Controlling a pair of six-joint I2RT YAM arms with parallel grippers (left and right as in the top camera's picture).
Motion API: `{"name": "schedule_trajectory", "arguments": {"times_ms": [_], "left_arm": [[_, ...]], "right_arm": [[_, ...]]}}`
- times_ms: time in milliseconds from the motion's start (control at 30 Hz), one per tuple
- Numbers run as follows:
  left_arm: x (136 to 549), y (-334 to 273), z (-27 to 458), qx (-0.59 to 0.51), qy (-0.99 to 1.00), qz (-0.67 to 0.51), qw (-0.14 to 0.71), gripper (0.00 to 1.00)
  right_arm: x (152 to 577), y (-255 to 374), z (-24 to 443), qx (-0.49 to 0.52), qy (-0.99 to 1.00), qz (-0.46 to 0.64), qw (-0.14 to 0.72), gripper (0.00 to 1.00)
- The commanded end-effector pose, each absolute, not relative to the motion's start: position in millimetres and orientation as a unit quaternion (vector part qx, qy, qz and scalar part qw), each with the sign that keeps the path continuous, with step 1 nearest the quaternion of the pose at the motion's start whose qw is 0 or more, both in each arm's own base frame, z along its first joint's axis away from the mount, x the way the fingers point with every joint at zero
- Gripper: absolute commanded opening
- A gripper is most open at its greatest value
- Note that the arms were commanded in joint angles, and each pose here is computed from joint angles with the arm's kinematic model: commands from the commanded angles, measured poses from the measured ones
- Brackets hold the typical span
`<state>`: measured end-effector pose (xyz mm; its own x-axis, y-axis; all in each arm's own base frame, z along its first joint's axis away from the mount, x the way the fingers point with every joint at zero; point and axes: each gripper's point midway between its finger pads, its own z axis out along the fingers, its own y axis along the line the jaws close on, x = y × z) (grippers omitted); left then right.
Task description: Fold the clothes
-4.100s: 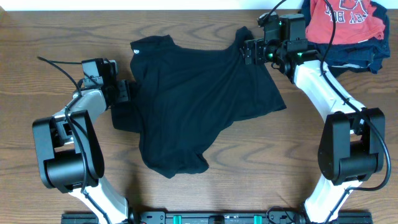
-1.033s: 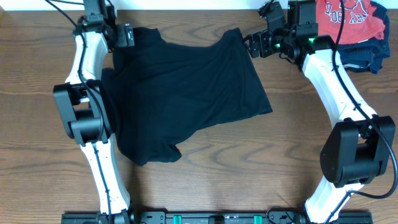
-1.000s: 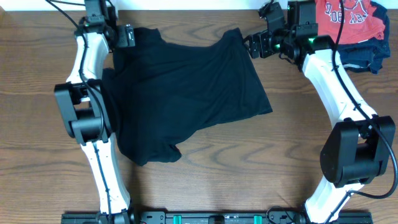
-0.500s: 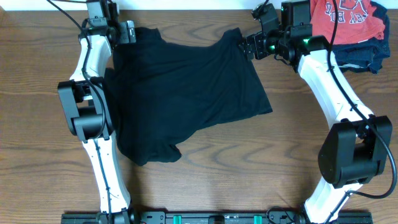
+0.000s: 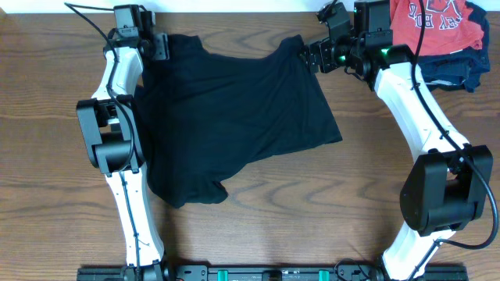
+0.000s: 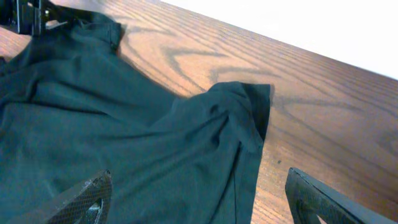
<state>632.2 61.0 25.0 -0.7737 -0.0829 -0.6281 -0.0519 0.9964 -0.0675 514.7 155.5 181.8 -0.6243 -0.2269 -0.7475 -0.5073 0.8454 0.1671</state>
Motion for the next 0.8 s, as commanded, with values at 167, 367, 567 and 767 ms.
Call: {"name": "schedule_trajectory", "arguments": {"times_ms": [167, 367, 567, 767], "left_arm": [[637.6, 58.0, 26.6, -0.031, 0.939, -0.029, 0.342, 0.19], [642.4, 58.7, 47.8, -0.049, 0.93, -0.035, 0.362, 0.06], [638.0, 57.9, 107.4, -0.052, 0.919, -0.035, 0.39, 0.06], [612.7, 54.9, 171.3, -0.051, 0.916, -0.034, 0.396, 0.06]], "right_arm": [[515.1, 158.5, 196.3, -0.219, 0.873, 0.184, 0.396, 0.87], [516.5, 155.7, 195.4, -0.216, 0.875, 0.176, 0.396, 0.86], [518.8, 148.5, 193.7, -0.208, 0.879, 0.162, 0.396, 0.87], [524.9, 124.8, 192.1, -0.186, 0.887, 0.144, 0.398, 0.87]]}}
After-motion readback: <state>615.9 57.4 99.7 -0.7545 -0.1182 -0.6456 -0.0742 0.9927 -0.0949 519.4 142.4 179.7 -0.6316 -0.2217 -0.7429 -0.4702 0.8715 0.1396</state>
